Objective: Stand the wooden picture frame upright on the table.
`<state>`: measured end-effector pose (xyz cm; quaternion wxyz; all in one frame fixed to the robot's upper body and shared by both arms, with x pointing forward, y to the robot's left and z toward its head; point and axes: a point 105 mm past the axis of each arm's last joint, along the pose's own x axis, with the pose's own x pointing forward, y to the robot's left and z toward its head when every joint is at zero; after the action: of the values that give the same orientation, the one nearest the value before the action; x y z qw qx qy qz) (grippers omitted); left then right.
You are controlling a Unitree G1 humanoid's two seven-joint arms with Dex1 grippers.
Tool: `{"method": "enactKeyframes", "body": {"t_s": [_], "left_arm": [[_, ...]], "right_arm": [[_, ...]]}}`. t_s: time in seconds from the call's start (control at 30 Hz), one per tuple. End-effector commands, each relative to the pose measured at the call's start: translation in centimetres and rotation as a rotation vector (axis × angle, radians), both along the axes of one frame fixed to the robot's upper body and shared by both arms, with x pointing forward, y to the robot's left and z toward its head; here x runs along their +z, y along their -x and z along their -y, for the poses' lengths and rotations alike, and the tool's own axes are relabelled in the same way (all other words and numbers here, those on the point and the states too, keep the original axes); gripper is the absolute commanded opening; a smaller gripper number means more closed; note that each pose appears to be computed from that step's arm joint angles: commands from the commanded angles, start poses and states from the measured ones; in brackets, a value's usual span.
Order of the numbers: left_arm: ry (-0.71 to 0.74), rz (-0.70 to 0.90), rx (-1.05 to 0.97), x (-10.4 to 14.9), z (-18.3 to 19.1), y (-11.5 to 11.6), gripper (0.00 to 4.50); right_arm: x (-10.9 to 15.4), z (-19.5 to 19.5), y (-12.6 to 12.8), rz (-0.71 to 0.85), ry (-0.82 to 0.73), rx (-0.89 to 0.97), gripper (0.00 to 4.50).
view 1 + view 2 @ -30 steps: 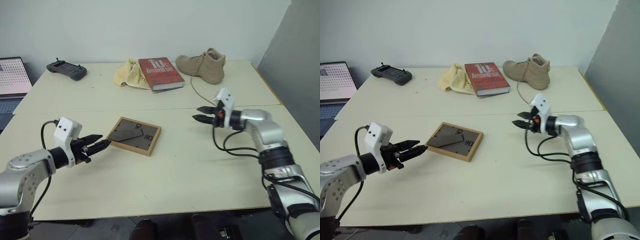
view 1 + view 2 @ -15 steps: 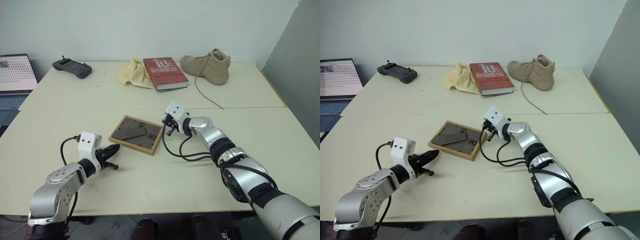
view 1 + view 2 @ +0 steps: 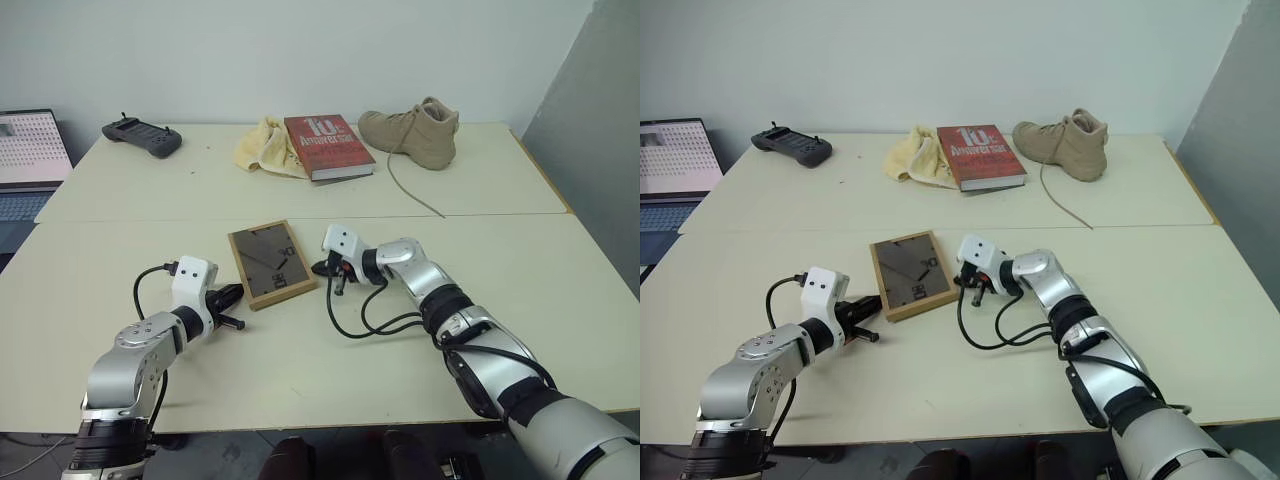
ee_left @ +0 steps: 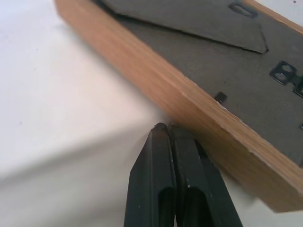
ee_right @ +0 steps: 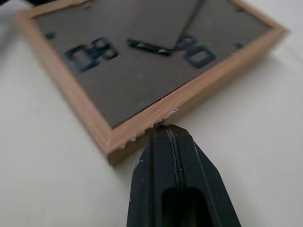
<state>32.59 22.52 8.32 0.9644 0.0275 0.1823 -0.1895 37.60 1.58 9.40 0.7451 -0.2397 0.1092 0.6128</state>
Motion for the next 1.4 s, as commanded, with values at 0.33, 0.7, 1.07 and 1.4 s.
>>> {"method": "enactKeyframes", "body": {"t_s": [0.33, 0.7, 1.07, 1.4], "left_arm": [[-0.143, -0.086, -0.385, 0.4, 2.1, 2.1, 0.03], [-0.286, 0.043, -0.207, 2.7, -2.0, -5.1, 0.03], [-0.235, 0.083, -0.483, 2.8, 7.0, -3.8, 0.03], [-0.338, 0.0, -0.744, 1.2, 10.1, 1.6, 0.03]], "right_arm": [[2.6, 3.5, -2.9, 0.131, 0.025, -0.199, 0.0], [3.5, 2.6, -5.0, 0.235, 0.011, -0.308, 0.0], [3.8, 0.4, -2.7, 0.114, -0.085, -0.186, 0.0], [2.7, 5.5, 1.9, 0.005, 0.031, -0.012, 0.0]]}}
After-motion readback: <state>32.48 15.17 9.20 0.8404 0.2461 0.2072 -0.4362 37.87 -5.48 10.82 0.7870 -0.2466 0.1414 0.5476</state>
